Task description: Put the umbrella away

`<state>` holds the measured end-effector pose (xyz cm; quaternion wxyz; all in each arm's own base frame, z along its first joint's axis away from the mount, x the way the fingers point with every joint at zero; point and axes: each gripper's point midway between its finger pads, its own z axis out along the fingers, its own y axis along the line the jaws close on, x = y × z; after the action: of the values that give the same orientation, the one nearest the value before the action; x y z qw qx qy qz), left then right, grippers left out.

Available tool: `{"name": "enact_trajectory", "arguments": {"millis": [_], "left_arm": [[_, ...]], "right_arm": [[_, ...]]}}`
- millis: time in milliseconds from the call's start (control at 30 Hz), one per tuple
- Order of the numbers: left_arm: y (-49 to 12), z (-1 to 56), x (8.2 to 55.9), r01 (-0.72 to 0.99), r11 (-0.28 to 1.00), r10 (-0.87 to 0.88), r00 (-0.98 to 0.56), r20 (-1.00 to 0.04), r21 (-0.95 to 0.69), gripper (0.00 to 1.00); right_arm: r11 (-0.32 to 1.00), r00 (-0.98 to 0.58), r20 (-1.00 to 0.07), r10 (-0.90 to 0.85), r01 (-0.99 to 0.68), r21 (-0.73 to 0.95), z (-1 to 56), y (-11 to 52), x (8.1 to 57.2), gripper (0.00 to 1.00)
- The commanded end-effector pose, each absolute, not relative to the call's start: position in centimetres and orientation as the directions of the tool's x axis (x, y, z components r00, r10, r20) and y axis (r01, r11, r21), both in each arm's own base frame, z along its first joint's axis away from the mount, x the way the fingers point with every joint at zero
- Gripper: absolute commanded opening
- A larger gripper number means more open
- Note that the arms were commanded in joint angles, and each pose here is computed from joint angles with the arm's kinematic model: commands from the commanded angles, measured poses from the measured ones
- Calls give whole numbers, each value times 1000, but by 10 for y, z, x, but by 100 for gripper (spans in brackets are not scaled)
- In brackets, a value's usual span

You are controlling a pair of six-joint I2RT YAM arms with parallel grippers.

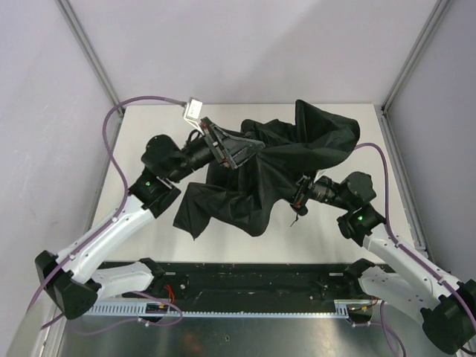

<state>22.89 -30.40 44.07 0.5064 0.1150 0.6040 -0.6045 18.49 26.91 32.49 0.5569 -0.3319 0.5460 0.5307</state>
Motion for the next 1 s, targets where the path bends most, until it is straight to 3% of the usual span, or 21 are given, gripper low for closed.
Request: {"name": "enact_trajectory", "arguments": {"millis": [0, 100, 167, 267, 400, 433, 500, 600, 733, 967], "left_arm": [[-313, 457, 227, 787, 227, -468, -428, -773, -573, 100], [-319, 453, 230, 783, 220, -460, -443, -770, -582, 98], [-322, 453, 232, 782, 217, -459, -447, -768, -584, 91], [-322, 456, 233, 785, 212, -466, -442, -767, -582, 69], [-319, 461, 237, 780, 207, -479, -445, -756, -590, 29], [-317, 462, 239, 778, 208, -485, -444, -753, -593, 21], [-313, 464, 243, 769, 216, -500, -443, -744, -602, 7], [-301, 465, 254, 750, 241, -530, -430, -731, -616, 1], [-272, 469, 277, 712, 338, -599, -341, -725, -615, 0], [-238, 467, 315, 597, 528, -636, -194, -747, -604, 0]], "right_arm": [[179, -50, -954, 296, -978, 106, 358, 267, 174, 0], [160, -58, -956, 286, -981, 108, 356, 269, 171, 0], [146, -67, -959, 276, -983, 111, 353, 270, 170, 0], [138, -75, -963, 258, -984, 113, 348, 272, 168, 0], [200, -116, -964, 240, -966, 166, 338, 268, 177, 0], [232, -133, -962, 238, -954, 189, 335, 266, 182, 3], [310, -180, -955, 235, -917, 250, 326, 261, 193, 28], [426, -266, -934, 237, -836, 346, 310, 250, 205, 59], [570, -351, -895, 275, -690, 446, 297, 224, 208, 78], [609, -251, -930, 269, -704, 366, 340, 232, 182, 83]]}}
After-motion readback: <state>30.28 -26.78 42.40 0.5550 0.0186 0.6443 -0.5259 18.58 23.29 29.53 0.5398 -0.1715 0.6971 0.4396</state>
